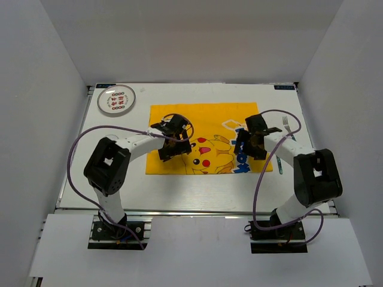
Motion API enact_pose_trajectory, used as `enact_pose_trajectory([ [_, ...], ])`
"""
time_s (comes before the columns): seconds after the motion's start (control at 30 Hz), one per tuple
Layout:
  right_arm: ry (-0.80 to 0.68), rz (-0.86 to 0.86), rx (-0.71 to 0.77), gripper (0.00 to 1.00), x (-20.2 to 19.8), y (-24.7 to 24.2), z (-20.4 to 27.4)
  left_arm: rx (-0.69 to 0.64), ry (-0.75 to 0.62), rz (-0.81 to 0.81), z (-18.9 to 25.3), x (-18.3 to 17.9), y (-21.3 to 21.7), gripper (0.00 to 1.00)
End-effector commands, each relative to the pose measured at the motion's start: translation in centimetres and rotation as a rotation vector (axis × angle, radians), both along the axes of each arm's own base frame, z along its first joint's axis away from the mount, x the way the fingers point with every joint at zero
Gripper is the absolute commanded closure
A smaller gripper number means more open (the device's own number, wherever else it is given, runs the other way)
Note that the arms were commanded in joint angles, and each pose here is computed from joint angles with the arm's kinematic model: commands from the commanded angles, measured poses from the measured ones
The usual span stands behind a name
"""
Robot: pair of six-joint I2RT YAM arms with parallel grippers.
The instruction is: Set the dinner table for one person
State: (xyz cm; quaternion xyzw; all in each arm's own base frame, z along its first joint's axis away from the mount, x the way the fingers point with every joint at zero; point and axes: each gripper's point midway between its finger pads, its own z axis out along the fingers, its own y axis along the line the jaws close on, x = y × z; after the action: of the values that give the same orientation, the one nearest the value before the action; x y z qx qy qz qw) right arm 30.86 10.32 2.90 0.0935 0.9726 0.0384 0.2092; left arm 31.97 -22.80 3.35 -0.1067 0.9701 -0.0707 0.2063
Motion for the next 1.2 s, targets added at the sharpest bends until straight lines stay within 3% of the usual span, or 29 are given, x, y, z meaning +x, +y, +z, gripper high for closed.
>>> enact_pose_trajectory([
  [0.0, -0.131, 0.025, 0.065, 0.11, 1.9, 1.1, 6.4, -0.028, -0.135, 0.007, 6.8, 2.0, -0.4, 0.02],
  [0.13, -0.283, 0.047, 0.119, 0.11, 2.5, 1.6, 13.4, 0.004, -0.221, 0.033, 11.6, 4.1, 0.9, 0.02],
  [0.33, -0.411, 0.082, 0.165, 0.11, 1.5, 1.7, 18.7, 0.030, -0.318, 0.103, 18.1, 9.6, 2.7, 0.02],
  [0.5, -0.368, 0.077, 0.118, 0.11, 1.0, 0.8, 16.4, 0.019, -0.362, 0.131, 21.5, 12.3, 3.6, 0.02],
  [0.53, -0.363, 0.096, 0.126, 0.11, 0.6, 1.1, 15.9, 0.004, -0.411, 0.163, 24.0, 13.5, 4.7, 0.02],
  [0.63, -0.393, 0.107, 0.145, 0.11, 0.8, 1.3, 15.9, -0.021, -0.457, 0.204, 25.8, 16.1, 7.4, 0.02],
  [0.7, -0.377, 0.101, 0.134, 0.11, 0.9, 1.1, 15.6, -0.076, -0.468, 0.200, 26.4, 17.0, 8.5, 0.02],
  [0.83, -0.488, 0.212, 0.327, 0.11, -0.1, 4.4, 18.3, -0.164, -0.496, 0.284, 27.0, 19.9, 13.7, 0.02],
  [1.0, -0.498, 0.292, 0.445, 0.11, -2.8, 6.0, 18.3, -0.165, -0.567, 0.312, 26.1, 23.8, 18.4, 0.02],
  [1.17, -0.507, 0.355, 0.521, 0.11, -5.4, 6.8, 17.7, -0.107, -0.573, 0.416, 24.2, 25.4, 24.0, 0.02],
])
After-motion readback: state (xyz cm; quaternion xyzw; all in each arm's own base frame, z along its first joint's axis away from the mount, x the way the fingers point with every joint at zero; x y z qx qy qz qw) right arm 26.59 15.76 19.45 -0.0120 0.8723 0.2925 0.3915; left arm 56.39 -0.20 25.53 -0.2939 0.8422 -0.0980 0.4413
